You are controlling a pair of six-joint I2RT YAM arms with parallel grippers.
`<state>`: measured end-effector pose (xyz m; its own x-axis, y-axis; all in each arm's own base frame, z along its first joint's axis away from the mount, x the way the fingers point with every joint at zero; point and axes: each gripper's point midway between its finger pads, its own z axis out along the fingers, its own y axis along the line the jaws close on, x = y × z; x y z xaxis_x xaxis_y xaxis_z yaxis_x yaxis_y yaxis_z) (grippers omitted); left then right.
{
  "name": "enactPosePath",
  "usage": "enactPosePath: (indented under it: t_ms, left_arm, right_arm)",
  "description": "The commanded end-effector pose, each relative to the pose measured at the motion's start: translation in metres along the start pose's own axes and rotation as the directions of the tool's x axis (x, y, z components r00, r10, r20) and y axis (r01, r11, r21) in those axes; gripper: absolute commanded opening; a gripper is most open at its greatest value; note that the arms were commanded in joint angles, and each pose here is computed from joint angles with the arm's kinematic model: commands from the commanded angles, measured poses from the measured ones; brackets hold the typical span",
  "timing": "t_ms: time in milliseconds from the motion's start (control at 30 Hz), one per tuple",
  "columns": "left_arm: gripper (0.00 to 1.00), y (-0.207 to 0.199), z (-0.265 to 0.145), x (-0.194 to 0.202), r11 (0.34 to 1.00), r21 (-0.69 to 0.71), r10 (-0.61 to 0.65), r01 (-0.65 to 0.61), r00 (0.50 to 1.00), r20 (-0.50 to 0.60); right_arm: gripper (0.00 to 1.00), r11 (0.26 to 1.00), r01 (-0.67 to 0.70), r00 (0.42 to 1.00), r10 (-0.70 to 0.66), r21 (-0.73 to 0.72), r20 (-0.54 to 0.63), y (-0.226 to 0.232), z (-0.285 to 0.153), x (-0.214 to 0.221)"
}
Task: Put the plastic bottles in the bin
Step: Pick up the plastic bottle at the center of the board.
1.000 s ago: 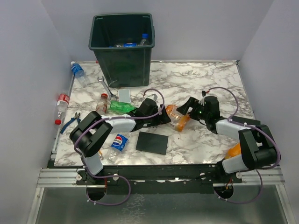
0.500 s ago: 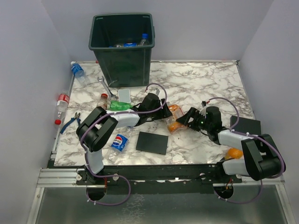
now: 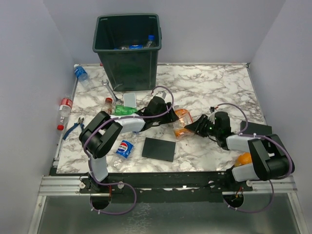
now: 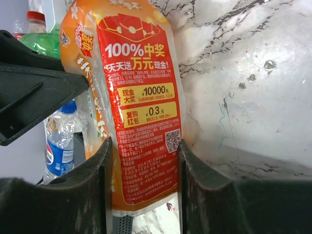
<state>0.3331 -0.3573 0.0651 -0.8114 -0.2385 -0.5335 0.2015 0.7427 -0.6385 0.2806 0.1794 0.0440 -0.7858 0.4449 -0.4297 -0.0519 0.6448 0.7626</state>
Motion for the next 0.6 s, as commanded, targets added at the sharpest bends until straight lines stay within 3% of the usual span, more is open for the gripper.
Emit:
enactPosePath:
  t_ms: [0,167,267,433,567]
  left_arm:
    - [0.63,-0.004,-0.011,0.005,0.999,0.015,0.032,-0.031,0.999,-0.016]
    - [0.86,-0.035,-0.045,-0.028,0.996,0.076,0.040,-0.046,0.996,0.074]
    - [0.98,-0.050,-0.074,-0.056,0.994,0.093,0.041,-0.056,0.987,0.156]
    - [0.99,-0.074,-0.140,-0.113,0.988,0.127,0.039,-0.090,0.932,0.360]
    - [0.99,-0.096,-0.198,-0.153,0.977,0.165,0.024,-0.132,0.844,0.535]
  right_arm:
    - [0.31,0.994,0.061,0.998,-0.062,-0.086,-0.016,0.021,-0.010,0.008]
    - [0.27,0.976,0.187,0.979,-0.175,-0.113,0.106,0.047,-0.032,-0.016]
    - [0.25,0.941,0.313,0.935,-0.281,-0.130,0.216,0.073,-0.056,-0.035]
    - [0.24,0.871,0.475,0.837,-0.404,-0.126,0.368,0.109,-0.096,-0.054]
    - [0.23,0.820,0.557,0.760,-0.441,-0.129,0.477,0.132,-0.123,-0.063]
